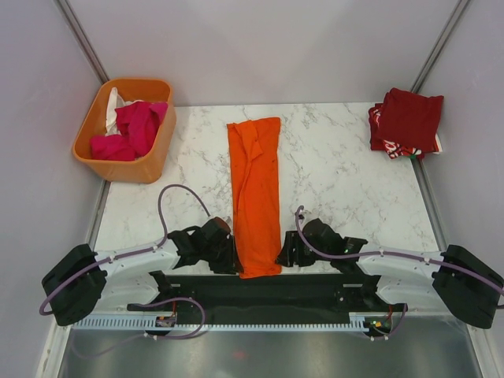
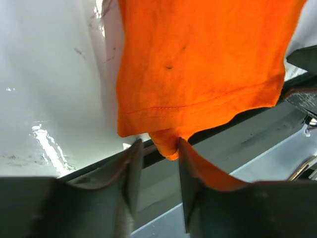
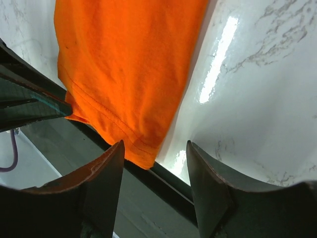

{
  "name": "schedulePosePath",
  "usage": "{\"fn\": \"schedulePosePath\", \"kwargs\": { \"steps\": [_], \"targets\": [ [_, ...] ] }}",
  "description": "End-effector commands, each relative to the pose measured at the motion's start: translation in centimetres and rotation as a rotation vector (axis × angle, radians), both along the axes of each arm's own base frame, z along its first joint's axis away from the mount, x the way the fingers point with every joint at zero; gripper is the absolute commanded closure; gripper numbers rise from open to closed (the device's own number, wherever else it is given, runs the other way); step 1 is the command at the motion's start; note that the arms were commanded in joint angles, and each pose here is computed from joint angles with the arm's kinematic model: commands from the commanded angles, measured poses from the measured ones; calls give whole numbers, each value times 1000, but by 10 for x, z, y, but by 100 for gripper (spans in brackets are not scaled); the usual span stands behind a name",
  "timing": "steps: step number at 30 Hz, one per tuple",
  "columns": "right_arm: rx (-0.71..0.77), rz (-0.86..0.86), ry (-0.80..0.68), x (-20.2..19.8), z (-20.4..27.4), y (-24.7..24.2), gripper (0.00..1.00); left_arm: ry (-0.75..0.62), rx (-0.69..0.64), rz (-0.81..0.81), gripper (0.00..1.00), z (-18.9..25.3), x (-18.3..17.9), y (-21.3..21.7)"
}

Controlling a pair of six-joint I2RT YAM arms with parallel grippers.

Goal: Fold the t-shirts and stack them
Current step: Fold the tshirt

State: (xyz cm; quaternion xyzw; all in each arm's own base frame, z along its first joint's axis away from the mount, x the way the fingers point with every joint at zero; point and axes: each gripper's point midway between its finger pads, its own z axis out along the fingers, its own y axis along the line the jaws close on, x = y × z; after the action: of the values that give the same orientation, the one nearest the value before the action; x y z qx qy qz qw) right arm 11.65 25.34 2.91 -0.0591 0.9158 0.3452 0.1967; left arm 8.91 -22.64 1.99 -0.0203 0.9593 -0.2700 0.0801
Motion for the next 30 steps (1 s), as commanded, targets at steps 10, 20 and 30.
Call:
{"fn": "schedulePosePath", "kwargs": {
  "steps": [10,20,30],
  "targets": [
    [27,2,-14,1,3,15,58,-32,0,17,79,2,8,-6],
    [19,-15,-5,-2,-6,11,100,-36,8,11,83,0,8,-6],
    [-27,-62,3,-8,-12,-12,100,-40,-33,-14,95,8,4,-9]
  ]
}}
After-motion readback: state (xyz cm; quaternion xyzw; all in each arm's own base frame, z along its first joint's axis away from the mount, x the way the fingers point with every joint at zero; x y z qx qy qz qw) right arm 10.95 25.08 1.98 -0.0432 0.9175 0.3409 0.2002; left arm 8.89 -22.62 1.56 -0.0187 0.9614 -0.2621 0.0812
